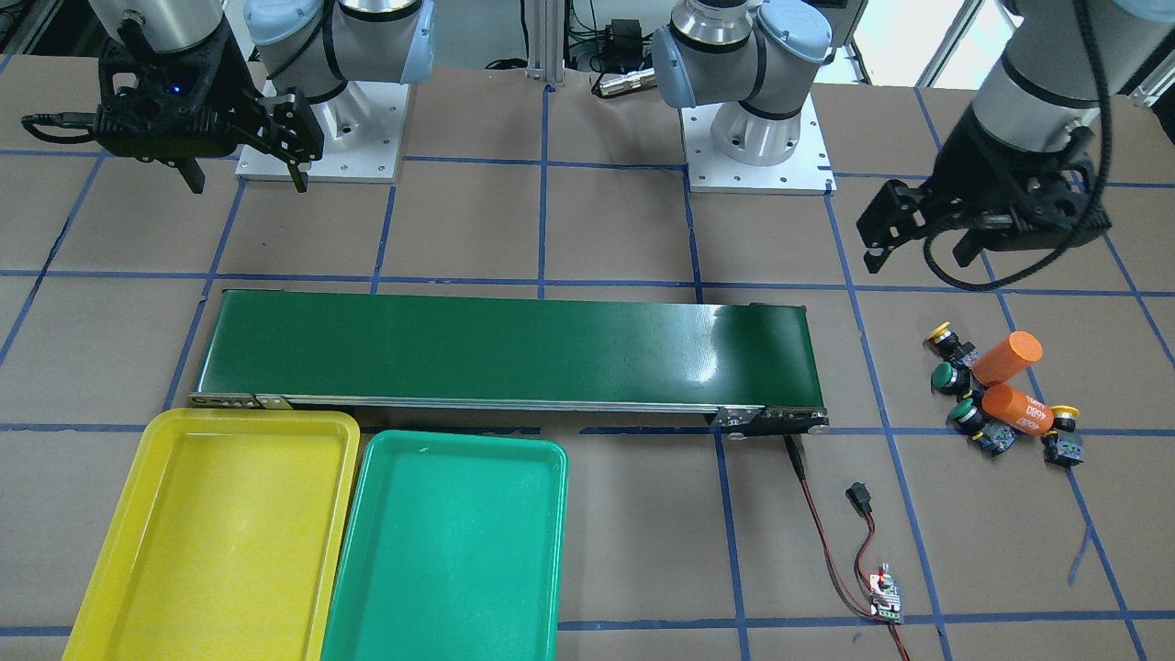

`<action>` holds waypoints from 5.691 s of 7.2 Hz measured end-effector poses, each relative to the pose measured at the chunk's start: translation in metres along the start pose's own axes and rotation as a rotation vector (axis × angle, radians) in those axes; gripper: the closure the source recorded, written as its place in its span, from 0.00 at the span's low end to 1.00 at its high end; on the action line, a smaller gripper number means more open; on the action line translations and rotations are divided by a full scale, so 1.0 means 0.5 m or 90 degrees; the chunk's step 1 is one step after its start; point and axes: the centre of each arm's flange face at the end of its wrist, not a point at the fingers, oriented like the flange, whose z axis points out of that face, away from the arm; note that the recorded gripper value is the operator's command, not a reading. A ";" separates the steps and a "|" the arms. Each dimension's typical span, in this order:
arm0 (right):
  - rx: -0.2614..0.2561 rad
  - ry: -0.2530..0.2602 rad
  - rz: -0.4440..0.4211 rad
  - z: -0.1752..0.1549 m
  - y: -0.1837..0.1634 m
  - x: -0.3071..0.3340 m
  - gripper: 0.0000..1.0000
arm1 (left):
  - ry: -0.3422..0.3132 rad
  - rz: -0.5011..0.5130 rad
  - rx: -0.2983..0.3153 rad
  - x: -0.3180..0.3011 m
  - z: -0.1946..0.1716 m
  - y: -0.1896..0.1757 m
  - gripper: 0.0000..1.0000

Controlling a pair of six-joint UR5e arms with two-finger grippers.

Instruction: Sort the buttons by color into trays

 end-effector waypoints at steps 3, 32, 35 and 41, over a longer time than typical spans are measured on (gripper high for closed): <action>0.003 -0.005 0.005 -0.005 0.006 -0.003 0.00 | 0.013 0.000 -0.024 -0.280 0.148 0.005 0.00; 0.004 -0.001 0.062 0.003 0.025 -0.010 0.00 | 0.066 0.160 0.000 0.167 0.356 0.085 0.30; 0.003 -0.002 0.062 0.002 0.027 -0.010 0.00 | 0.067 0.166 -0.010 0.179 0.344 0.116 0.06; 0.001 -0.011 0.097 0.009 0.028 -0.013 0.00 | 0.053 0.101 0.051 0.045 0.235 0.115 0.01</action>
